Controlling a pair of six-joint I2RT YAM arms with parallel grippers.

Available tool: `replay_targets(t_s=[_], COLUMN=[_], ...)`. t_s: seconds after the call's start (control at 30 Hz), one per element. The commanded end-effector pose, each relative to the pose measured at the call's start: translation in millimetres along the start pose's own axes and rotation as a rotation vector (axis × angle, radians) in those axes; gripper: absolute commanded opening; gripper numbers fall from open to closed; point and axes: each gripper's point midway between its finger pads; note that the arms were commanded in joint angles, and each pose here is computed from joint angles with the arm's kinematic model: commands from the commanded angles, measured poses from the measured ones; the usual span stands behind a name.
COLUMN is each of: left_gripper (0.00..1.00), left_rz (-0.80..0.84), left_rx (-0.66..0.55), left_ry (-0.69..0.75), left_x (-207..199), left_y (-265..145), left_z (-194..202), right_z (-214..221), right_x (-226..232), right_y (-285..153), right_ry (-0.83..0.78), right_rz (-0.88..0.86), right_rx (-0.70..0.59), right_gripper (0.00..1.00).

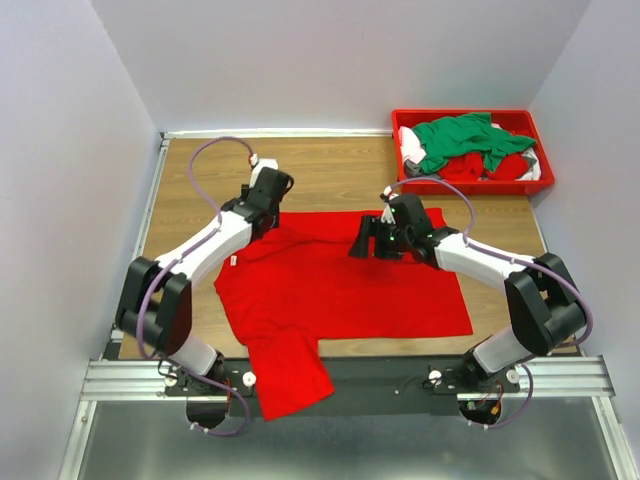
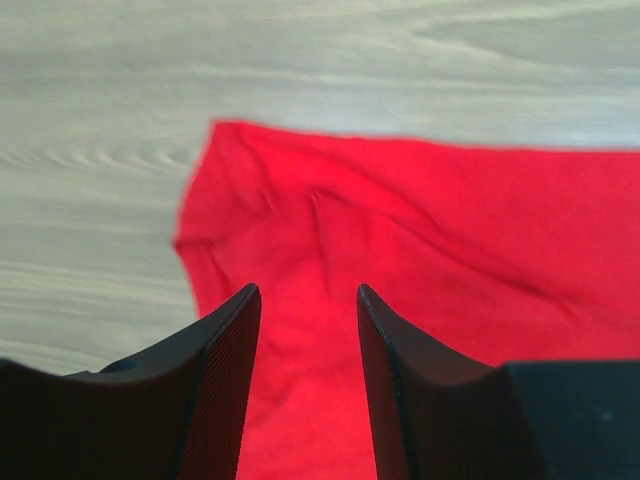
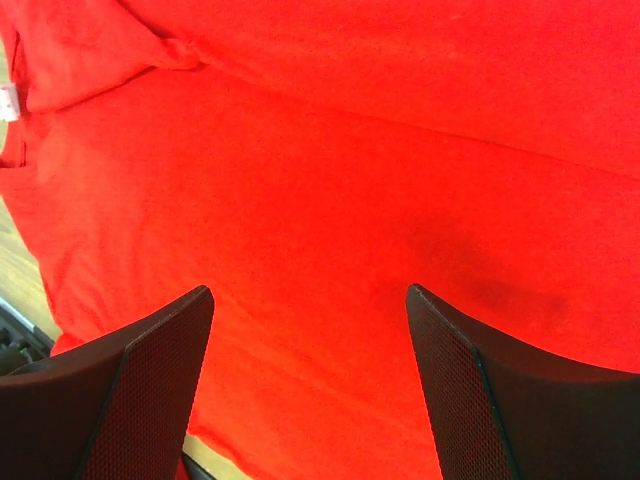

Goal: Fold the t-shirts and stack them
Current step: Fold the tshirt

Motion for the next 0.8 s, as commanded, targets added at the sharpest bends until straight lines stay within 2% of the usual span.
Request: replay_targets(t_s=[0.0, 0.1, 0.2, 0.5, 0.77], left_gripper=[0.48, 0.46, 0.45, 0.40, 0.41], left_rz=[0.202, 0.285, 0.305, 0.274, 0.234], left_rx=[0.071, 0.116, 0.128, 0.178, 0.194], left_ry=[-0.222, -0.263, -0.281, -0.300, -0.299], left_x=[-21.1, -25.5, -25.5, -15.5, -7.9], left_y=[6.3, 13.2, 23.3, 55.6, 59.7], left_z=[30.9, 44.5, 42.1, 46.3, 55.4], right_z=[1.3, 2.4, 4.3, 6.1, 10.9], right_x=[10.7, 9.7, 8.7, 4.4, 0.2], right_y=[-2.6, -4.4, -7.8, -9.3, -3.7], right_ry=[-0.023, -0.023, -0.025, -0.033, -0.029], right_rz=[-0.035, -0.032, -0.028, -0.010, 0.003], right_rx=[0.015, 0.012, 0.009, 0.005, 0.027], right_gripper=[0.84, 0.85, 0.85, 0.85, 0.84])
Point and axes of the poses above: each gripper's point midway between its finger pads, its own y axis out along the fingers, its own x axis along the line the jaws close on, z = x × y, and after that the axes turned 5 degrees about -y, right-handed
